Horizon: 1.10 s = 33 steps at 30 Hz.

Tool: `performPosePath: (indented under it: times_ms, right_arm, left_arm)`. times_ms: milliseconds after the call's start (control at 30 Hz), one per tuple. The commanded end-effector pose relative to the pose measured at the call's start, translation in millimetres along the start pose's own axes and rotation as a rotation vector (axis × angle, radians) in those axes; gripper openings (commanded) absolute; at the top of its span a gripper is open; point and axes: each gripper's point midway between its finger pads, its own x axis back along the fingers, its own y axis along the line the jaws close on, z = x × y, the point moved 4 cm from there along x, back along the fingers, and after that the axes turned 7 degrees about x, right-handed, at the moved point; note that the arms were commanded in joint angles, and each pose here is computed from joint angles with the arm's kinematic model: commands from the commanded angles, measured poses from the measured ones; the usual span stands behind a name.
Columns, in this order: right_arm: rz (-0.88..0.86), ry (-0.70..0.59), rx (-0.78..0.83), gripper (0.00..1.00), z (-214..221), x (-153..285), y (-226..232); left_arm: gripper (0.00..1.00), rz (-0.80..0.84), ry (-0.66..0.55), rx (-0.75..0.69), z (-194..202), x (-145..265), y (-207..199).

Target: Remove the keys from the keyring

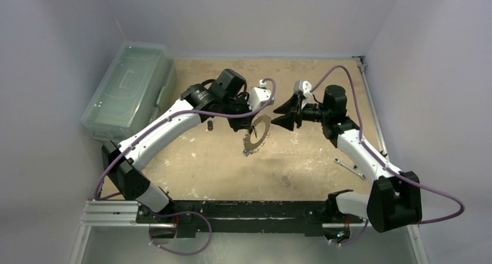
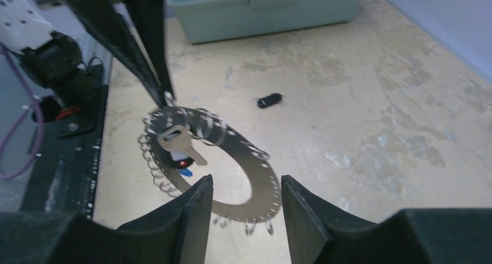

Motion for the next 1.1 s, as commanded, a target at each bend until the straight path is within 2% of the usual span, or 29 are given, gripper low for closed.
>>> performPosePath:
  times_ms: [0, 267, 367, 533, 800, 967, 1067]
  right_arm:
    - [-0.088, -0.045, -0.063, 0.49, -20.3, -0.1, 25.7]
    - [-0.151, 0.005, 0.014, 0.51, -19.3, -15.0, 40.7]
    - [-0.161, 0.032, 0.097, 0.5, -21.1, -24.7, 45.4]
    - [-0.075, 0.028, 0.185, 0.48, -22.8, -33.2, 28.6]
    - [-0.005, 0.006, 0.237, 0.47, -24.3, -40.3, 17.5]
    - [-0.006, -0.015, 0.268, 0.39, -24.9, -41.8, 16.9]
    - [-0.025, -0.022, 0.307, 0.37, -22.7, -42.2, 18.6]
  left_arm:
    - [0.0, 0.02, -0.171, 0.246, -34.3, 14.2, 4.1]
    - [0.0, 0.068, -0.214, 0.437, -39.5, 9.4, 20.1]
    - [0.0, 0.094, -0.219, 0.454, -40.6, 7.8, 20.1]
    - [0.0, 0.163, -0.222, 0.445, -41.6, 7.3, 12.5]
    - [0.0, 0.234, -0.235, 0.456, -45.8, 9.0, 4.4]
    - [0.0, 0.255, -0.229, 0.468, -44.0, 6.5, 3.2]
    - [0.0, 0.283, -0.239, 0.483, -46.4, 7.3, 4.1]
